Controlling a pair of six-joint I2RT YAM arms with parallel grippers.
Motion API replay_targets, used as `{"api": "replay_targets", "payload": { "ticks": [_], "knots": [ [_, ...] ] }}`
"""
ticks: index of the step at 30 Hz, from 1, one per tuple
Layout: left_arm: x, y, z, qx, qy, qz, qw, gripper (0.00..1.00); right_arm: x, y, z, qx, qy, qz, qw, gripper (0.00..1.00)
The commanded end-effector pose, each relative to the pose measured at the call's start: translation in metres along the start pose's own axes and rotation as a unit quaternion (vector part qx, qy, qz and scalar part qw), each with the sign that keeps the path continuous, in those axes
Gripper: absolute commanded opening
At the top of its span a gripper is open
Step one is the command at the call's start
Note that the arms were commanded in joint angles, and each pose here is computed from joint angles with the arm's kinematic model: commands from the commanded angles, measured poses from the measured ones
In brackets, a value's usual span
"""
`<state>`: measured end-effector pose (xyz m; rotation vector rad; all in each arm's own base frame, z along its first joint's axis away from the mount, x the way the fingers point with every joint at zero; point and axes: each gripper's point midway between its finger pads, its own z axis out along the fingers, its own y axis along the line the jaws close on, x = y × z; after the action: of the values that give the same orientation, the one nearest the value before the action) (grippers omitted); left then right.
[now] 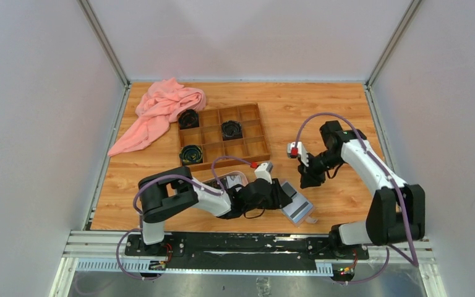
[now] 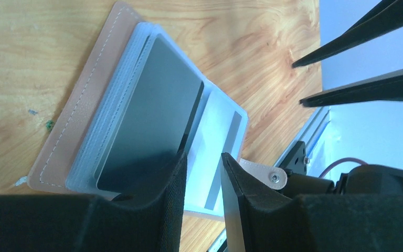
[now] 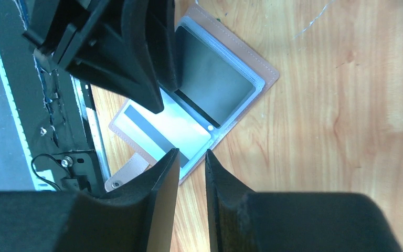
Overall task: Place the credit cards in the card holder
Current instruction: Insert the credit card into the card holder, then move the card holder to the center of the board.
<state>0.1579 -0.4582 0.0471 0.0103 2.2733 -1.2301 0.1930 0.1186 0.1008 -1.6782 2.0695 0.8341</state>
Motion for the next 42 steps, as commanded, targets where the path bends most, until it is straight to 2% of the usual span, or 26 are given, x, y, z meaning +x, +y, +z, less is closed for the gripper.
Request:
{"api": "replay_targets", "payload": {
  "ticks": [1,5,10,13,17,21,24,27,29,32,37,42],
  "knots": [
    [-0.028,-0.032,-0.015,0.038,-0.031,0.094,0.994,0.34,0.011,0.039,0.0,-0.036,-0.03,-0.086,0.995,0.31],
    [-0.043,-0.055,-0.038,0.069,-0.054,0.159,0.983,0.34,0.038,0.055,0.013,-0.04,-0.011,-0.216,0.976,0.36],
    [-0.059,-0.067,-0.084,0.078,-0.098,0.243,0.962,0.34,0.059,0.065,0.028,-0.045,-0.002,-0.356,0.934,0.38],
    [-0.068,-0.056,-0.111,0.07,-0.123,0.282,0.949,0.34,0.062,0.067,0.036,-0.053,-0.01,-0.377,0.925,0.35],
    [-0.086,-0.03,-0.148,0.049,-0.172,0.296,0.938,0.39,0.068,0.064,0.041,-0.077,-0.005,-0.376,0.924,0.28],
    [-0.095,-0.001,-0.179,0.036,-0.212,0.282,0.935,0.56,0.077,0.057,0.044,-0.094,0.013,-0.373,0.923,0.26],
    [-0.097,0.005,-0.197,0.056,-0.23,0.26,0.936,0.71,0.083,0.055,0.044,-0.108,0.027,-0.37,0.923,0.23],
    [-0.09,0.001,-0.202,0.087,-0.22,0.253,0.938,0.75,0.089,0.054,0.044,-0.118,0.042,-0.375,0.919,0.22],
    [-0.086,-0.005,-0.201,0.099,-0.209,0.248,0.941,0.73,0.09,0.054,0.044,-0.119,0.043,-0.374,0.919,0.22],
    [-0.078,-0.015,-0.189,0.105,-0.182,0.247,0.946,0.63,0.09,0.048,0.045,-0.116,0.047,-0.372,0.92,0.22],
    [-0.064,-0.032,-0.153,0.097,-0.127,0.264,0.951,0.4,0.089,0.03,0.046,-0.095,0.063,-0.367,0.923,0.21],
    [-0.056,-0.041,-0.111,0.075,-0.095,0.268,0.956,0.22,0.084,0.009,0.043,-0.07,0.074,-0.364,0.926,0.21]
  ]
}}
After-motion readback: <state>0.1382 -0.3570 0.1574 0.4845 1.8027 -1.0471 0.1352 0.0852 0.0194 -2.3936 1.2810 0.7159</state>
